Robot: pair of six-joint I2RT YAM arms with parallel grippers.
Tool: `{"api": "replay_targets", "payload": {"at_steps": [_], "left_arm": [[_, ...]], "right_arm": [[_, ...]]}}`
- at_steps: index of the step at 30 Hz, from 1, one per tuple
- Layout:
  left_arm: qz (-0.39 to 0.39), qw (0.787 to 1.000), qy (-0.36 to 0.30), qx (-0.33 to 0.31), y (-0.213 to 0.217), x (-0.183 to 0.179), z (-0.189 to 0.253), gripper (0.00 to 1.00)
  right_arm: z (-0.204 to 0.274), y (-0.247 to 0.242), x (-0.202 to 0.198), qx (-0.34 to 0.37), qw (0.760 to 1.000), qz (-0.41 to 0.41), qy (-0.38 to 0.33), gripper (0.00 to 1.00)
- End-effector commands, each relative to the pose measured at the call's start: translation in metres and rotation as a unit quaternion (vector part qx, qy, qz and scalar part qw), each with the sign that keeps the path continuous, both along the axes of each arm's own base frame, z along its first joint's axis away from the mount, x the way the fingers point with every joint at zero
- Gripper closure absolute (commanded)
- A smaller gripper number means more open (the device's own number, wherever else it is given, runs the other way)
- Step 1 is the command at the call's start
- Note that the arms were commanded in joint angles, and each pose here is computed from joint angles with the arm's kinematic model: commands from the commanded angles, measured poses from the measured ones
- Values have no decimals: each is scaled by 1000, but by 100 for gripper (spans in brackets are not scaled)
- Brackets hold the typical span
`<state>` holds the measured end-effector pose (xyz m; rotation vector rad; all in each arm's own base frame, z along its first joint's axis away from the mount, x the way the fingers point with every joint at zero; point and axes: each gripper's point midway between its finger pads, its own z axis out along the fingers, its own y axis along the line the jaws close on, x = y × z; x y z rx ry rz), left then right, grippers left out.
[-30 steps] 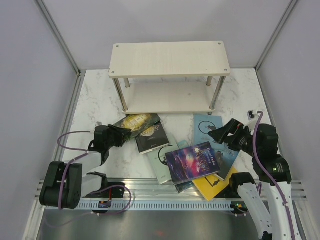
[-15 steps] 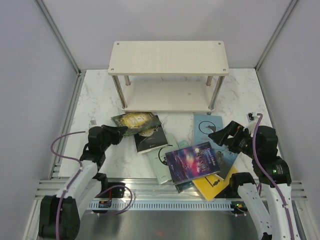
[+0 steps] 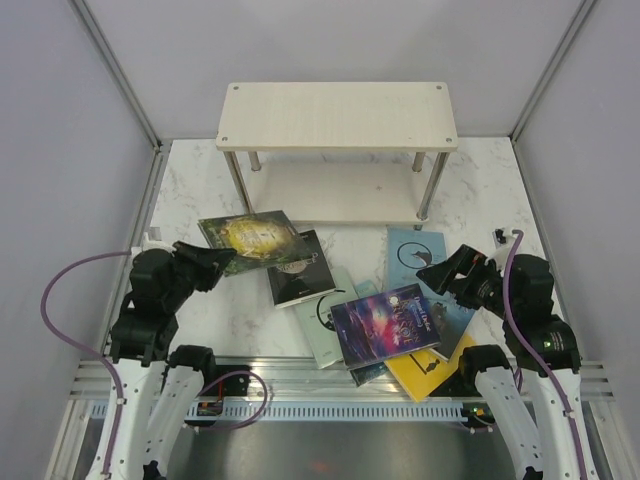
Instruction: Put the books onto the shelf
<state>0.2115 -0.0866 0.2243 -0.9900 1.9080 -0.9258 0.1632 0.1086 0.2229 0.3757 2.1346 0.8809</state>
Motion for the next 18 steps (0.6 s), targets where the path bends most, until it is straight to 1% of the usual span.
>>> {"api": "replay_targets", "payload": {"at_steps": [1, 2, 4, 5, 7, 8, 10, 11, 13, 14, 16, 17, 18], "left_arm": [[-39, 987, -153, -24, -13, -5, 104, 98], [-45, 983, -177, -28, -15, -7, 127, 98], [-50, 978, -201, -39, -18, 1, 151, 98], [-51, 972, -224, -46, -19, -1, 172, 98], [-51, 972, -224, -46, -19, 6, 183, 98], [-52, 955, -283, -72, -20, 1, 226, 98], [-55, 950, -292, -93, -23, 9, 248, 98], [-54, 944, -309, -97, -23, 7, 268, 98], [-43, 945, -306, -107, -21, 20, 279, 98], [-34, 936, -331, -114, -18, 19, 298, 98], [-16, 935, -328, -132, -15, 35, 306, 98], [-8, 922, -358, -146, -11, 36, 324, 98], [-5, 918, -360, -166, -11, 39, 331, 98]], "right_arm": [[-3, -1, 0, -10, 1000, 4, -4, 2], [-4, -2, 0, -11, 1000, 3, -5, 2], [-6, -1, 0, -11, 1000, 4, -2, 2], [-6, -1, 0, -10, 1000, 5, -2, 2], [-4, -1, 0, -11, 1000, 4, -6, 2], [-4, -1, -1, -11, 1000, 5, -6, 2], [-3, -1, -2, -11, 1000, 7, -9, 2], [-4, -1, -2, -10, 1000, 6, -9, 2], [-5, 0, -3, -10, 1000, 8, -7, 2], [-6, 0, -3, -9, 1000, 8, -5, 2], [-7, 0, -3, -9, 1000, 9, -3, 2], [-8, 0, -3, -8, 1000, 8, -2, 2], [-8, 0, -3, -8, 1000, 8, -2, 2]]}}
